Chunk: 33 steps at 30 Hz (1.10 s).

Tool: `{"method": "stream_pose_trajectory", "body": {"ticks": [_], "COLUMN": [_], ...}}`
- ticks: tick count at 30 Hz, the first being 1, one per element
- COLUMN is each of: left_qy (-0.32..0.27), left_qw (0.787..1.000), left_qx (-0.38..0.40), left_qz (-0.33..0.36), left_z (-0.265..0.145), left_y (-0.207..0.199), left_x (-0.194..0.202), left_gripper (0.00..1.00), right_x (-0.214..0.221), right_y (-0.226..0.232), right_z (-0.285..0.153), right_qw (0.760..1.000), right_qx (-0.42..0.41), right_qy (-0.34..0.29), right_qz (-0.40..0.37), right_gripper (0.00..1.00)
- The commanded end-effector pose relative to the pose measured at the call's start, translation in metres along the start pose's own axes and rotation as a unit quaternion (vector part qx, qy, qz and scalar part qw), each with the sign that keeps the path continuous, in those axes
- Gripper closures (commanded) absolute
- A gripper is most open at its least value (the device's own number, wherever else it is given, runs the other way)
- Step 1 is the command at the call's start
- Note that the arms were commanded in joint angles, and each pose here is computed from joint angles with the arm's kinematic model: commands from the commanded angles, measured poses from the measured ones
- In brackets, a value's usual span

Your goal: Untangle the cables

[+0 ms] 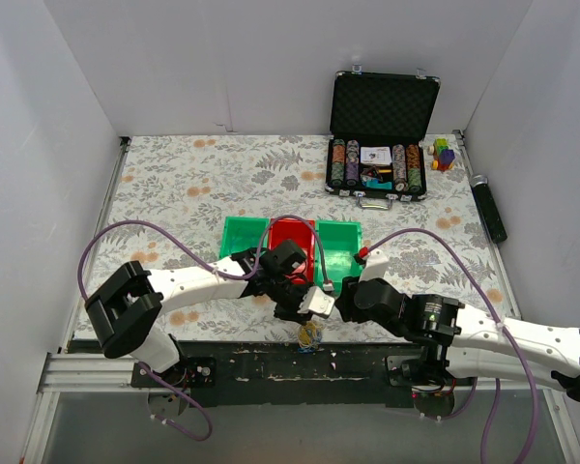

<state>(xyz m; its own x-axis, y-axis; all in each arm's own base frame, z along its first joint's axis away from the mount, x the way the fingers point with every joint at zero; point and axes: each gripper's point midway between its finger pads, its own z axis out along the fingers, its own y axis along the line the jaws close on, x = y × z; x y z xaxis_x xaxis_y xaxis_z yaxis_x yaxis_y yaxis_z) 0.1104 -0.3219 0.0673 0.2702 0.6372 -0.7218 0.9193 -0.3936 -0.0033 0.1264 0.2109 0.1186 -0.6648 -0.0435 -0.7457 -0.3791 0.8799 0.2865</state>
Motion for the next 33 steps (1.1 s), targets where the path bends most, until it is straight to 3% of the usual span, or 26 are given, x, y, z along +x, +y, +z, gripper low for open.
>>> {"method": "stream_pose_trajectory", "body": {"ticks": [1,4,8,17,21,28,33], "left_qy": [-0.013,-0.015,-0.02,-0.026,-0.036,-0.035,-0.002], "left_qw": [1.0,1.0,1.0,0.997,0.993,0.983,0.975], "left_qx": [-0.008,-0.006,-0.013,-0.062,-0.073,-0.089,-0.096], "left_qz": [0.02,0.018,0.013,-0.04,-0.088,-0.158,-0.202], "left_z": [0.0,0.0,-0.002,-0.021,-0.034,-0.034,-0.03], "left_y": [0.001,-0.002,-0.001,0.006,0.003,-0.009,-0.017], "left_x": [-0.008,-0.011,-0.017,-0.03,-0.034,-0.019,0.005], "left_gripper": [0.75,0.78,1.0,1.0,1.0,1.0,1.0], "right_x": [-0.015,-0.013,-0.012,-0.009,-0.01,-0.006,-0.001], "right_y": [0.01,0.01,0.009,0.007,0.015,0.041,0.053], "right_z": [-0.003,-0.002,-0.001,0.0,0.002,0.008,0.014], "right_qw": [1.0,1.0,1.0,1.0,0.999,0.99,0.985], "right_qx": [-0.01,-0.01,-0.01,-0.013,-0.041,-0.123,-0.146], "right_qy": [-0.019,-0.018,-0.019,-0.019,-0.032,-0.057,-0.057], "right_qz": [0.009,0.01,0.013,0.007,-0.002,-0.049,-0.067], "right_gripper": [0.48,0.48,0.49,0.49,0.43,0.36,0.35]}}
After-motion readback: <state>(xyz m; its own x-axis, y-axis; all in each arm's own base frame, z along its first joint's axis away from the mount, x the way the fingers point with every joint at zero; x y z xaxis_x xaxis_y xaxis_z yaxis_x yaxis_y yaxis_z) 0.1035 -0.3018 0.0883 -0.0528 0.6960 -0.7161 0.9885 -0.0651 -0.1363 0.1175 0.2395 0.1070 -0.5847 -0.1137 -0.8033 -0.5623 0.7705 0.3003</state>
